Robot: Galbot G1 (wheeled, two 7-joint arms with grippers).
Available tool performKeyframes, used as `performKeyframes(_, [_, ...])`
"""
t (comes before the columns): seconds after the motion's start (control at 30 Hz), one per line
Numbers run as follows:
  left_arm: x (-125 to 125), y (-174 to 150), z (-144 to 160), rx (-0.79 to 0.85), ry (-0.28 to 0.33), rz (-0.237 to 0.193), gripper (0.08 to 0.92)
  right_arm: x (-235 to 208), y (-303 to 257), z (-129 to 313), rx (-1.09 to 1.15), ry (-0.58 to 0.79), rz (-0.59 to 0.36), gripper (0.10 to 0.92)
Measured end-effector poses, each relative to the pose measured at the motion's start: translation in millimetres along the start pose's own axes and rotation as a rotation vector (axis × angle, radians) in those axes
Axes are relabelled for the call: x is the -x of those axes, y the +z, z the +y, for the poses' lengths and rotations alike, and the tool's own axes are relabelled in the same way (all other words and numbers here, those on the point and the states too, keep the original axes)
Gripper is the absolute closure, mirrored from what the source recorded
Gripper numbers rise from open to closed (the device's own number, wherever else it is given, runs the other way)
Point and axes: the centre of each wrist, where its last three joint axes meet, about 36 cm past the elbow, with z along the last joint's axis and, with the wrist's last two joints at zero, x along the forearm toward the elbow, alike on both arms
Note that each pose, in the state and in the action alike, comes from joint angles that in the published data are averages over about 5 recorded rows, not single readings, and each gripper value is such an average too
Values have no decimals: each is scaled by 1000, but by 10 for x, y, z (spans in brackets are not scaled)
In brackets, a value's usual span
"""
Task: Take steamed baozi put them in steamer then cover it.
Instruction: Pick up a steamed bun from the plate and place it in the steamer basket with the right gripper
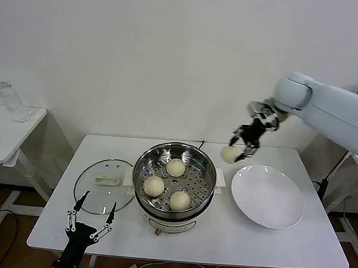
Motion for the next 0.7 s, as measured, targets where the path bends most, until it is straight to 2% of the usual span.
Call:
performKeyframes(0.33, [19, 4, 8, 0, -6, -7, 177, 323, -745, -82, -92, -80, 42, 394])
performKeyframes(0.7, [27, 25, 21, 2, -12, -7, 177, 739, -1003, -149, -155, -129, 127, 386])
